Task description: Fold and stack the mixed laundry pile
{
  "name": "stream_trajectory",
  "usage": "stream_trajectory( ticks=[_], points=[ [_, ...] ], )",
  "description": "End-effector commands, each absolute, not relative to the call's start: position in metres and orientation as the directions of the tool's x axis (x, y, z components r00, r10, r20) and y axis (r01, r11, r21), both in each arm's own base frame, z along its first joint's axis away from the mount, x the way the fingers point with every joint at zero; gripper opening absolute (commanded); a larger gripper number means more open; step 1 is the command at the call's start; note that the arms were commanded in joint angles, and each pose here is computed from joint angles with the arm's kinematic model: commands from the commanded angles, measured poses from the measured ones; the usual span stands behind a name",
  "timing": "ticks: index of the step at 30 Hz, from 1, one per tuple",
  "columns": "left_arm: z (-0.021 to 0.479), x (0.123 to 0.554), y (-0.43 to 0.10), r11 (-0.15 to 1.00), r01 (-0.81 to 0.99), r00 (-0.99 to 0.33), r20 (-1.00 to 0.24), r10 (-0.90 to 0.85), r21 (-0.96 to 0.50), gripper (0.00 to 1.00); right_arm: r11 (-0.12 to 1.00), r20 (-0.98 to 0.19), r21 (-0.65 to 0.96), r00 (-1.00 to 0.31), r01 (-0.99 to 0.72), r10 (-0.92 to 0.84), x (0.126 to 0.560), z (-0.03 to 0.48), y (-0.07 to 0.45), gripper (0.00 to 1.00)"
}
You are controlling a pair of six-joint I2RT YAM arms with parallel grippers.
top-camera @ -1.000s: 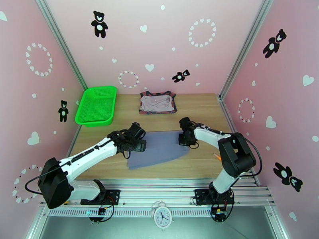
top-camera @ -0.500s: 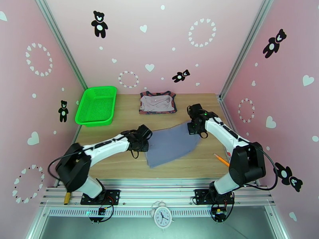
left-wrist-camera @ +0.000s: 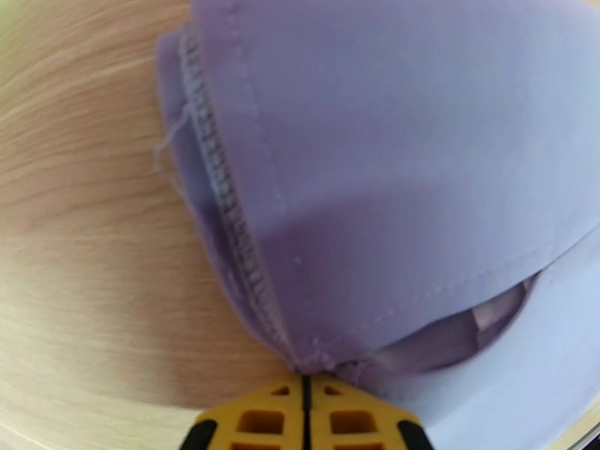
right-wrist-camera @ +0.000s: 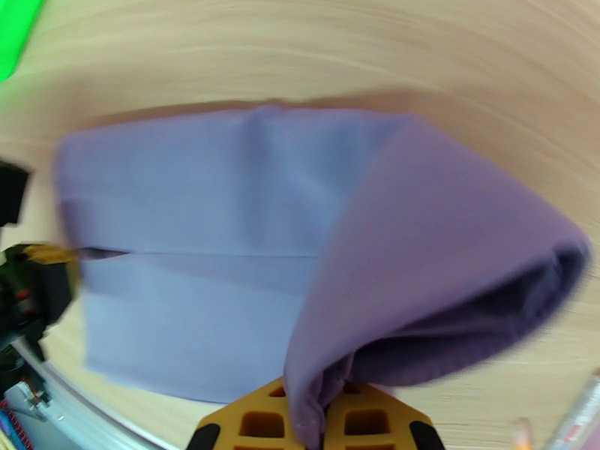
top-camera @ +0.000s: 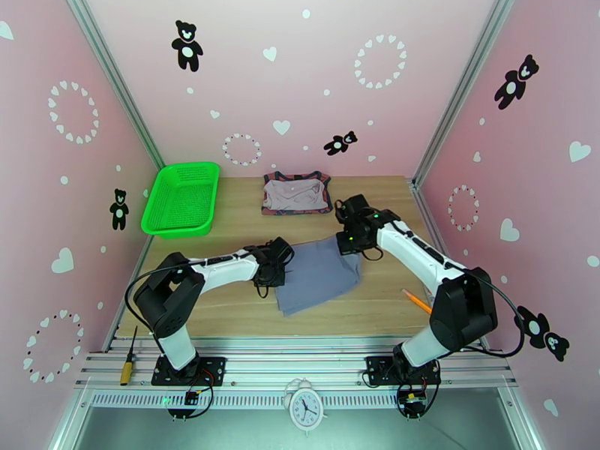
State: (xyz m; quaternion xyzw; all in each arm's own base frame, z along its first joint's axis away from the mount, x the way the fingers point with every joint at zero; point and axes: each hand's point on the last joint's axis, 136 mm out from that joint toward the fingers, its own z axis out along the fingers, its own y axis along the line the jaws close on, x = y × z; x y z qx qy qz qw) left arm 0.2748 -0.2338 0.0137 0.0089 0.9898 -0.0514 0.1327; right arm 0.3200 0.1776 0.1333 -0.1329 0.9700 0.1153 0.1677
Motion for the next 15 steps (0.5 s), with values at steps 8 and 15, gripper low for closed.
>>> stream_trajectory(
  ticks=[8,15],
  points=[
    [-0.019,0.262,-0.236,0.995,0.034,-0.979,-0.205,0.013,-0.097,0.08,0.876,-0.37,0.342,-0.906,-0.34,-0.206,0.295,0.14,0.263,0.0],
    [-0.02,0.26,-0.234,0.995,0.035,-0.978,-0.208,0.014,-0.094,0.07,0.871,-0.325,0.352,-0.918,-0.343,-0.23,0.283,0.116,0.296,0.0]
  ],
)
